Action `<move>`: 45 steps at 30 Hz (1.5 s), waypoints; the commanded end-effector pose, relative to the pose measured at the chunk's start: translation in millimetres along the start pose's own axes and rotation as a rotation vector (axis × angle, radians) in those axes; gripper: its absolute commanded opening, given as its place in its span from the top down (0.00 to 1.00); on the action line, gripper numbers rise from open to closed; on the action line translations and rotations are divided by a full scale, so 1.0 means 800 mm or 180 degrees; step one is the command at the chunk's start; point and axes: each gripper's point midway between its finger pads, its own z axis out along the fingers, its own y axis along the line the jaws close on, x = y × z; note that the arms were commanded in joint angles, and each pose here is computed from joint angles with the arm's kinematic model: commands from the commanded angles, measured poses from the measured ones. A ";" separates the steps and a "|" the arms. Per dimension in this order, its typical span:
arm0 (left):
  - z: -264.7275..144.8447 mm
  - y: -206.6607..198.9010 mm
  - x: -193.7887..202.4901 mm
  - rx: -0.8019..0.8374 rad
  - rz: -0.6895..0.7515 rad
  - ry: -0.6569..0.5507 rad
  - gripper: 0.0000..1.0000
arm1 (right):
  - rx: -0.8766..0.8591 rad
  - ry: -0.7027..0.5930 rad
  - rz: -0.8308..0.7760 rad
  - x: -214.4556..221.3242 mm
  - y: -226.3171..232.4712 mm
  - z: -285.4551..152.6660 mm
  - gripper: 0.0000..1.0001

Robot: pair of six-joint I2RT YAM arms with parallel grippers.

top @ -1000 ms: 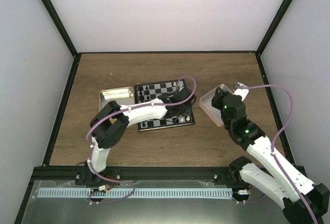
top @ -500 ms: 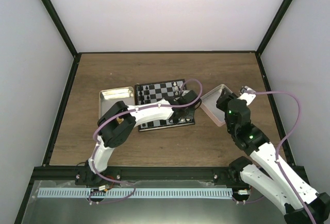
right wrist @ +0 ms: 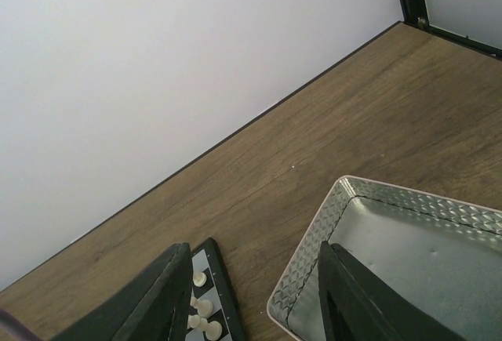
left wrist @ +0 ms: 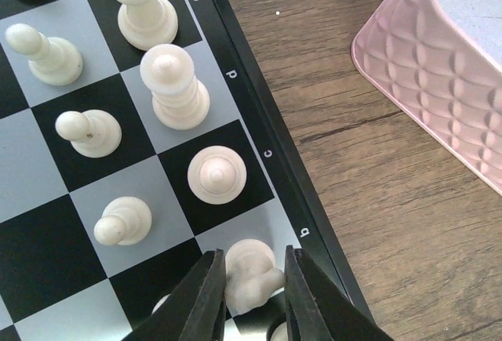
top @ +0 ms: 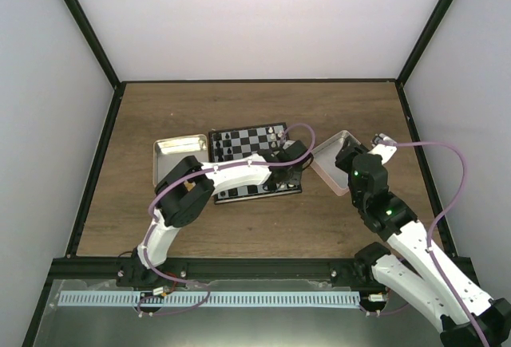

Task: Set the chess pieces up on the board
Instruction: Place the chess piece on the chessboard, then pick up the chess piece from the storage box.

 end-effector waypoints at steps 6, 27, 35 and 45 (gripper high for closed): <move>-0.024 -0.012 -0.020 0.0082 0.0023 -0.0104 0.72 | 0.0053 -0.0035 0.0016 -0.001 -0.004 0.001 0.54; -0.176 0.209 -0.098 -0.0190 -0.1063 -0.0940 0.47 | -0.0060 0.0092 0.0007 0.009 0.010 0.009 0.54; -0.142 0.302 -0.057 -0.0296 -0.1270 -0.0694 0.46 | -0.0102 0.0180 -0.0001 0.017 0.018 0.017 0.54; -0.111 0.367 -0.043 -0.0537 -0.1574 -0.0557 0.71 | -0.0103 0.0260 -0.0022 0.023 0.024 0.024 0.54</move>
